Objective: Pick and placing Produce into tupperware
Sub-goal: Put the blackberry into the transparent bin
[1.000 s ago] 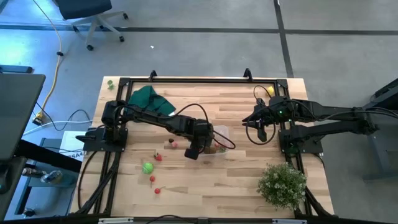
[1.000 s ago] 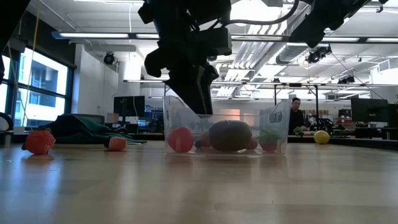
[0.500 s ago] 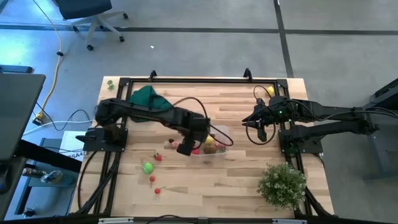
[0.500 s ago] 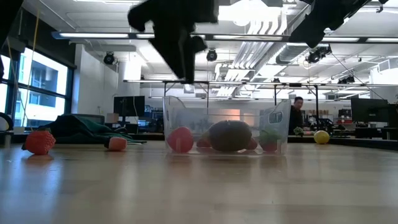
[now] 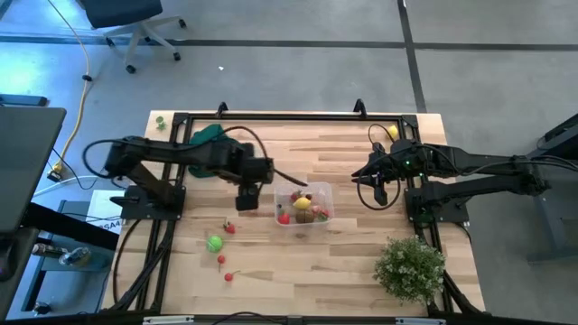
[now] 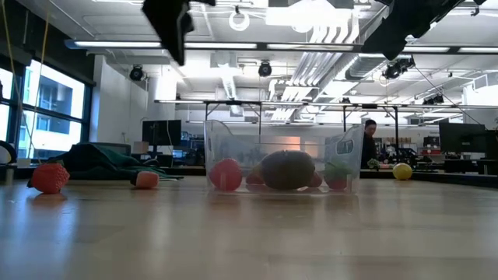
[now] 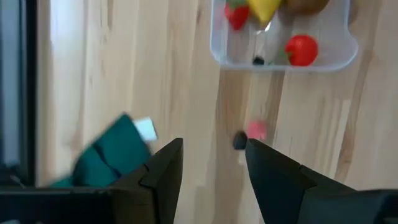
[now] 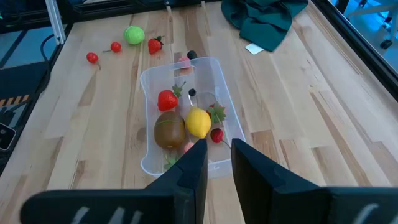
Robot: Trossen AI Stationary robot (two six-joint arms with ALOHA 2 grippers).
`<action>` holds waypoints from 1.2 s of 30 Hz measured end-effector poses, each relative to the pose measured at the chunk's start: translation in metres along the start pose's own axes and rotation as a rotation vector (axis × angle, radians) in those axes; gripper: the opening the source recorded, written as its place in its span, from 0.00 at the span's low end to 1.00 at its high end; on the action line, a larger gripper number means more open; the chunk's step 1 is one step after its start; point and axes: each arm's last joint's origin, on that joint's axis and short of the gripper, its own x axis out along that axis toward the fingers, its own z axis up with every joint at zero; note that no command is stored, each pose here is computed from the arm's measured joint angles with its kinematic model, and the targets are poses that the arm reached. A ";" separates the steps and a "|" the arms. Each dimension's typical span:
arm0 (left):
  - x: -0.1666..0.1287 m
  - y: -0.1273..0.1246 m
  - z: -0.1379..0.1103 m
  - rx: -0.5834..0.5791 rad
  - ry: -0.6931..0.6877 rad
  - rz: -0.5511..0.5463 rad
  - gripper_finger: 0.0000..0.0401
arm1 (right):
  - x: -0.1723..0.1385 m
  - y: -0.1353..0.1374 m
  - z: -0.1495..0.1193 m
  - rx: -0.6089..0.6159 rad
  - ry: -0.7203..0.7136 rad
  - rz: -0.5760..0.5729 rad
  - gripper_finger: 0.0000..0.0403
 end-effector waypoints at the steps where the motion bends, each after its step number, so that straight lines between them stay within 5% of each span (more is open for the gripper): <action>1: 0.004 0.000 -0.007 -0.026 -0.001 -0.008 0.41 | 0.000 0.000 0.000 0.000 0.000 0.000 0.15; 12: 0.071 -0.011 -0.072 -0.177 -0.015 -0.129 0.41 | 0.000 0.000 0.000 0.000 0.001 0.000 0.15; 22: 0.109 -0.008 -0.086 -0.093 -0.069 -0.168 0.41 | 0.000 0.000 0.000 0.000 0.000 0.000 0.15; 36: 0.123 -0.009 -0.092 -0.056 -0.100 -0.148 0.41 | 0.000 0.000 0.000 0.000 0.000 0.000 0.15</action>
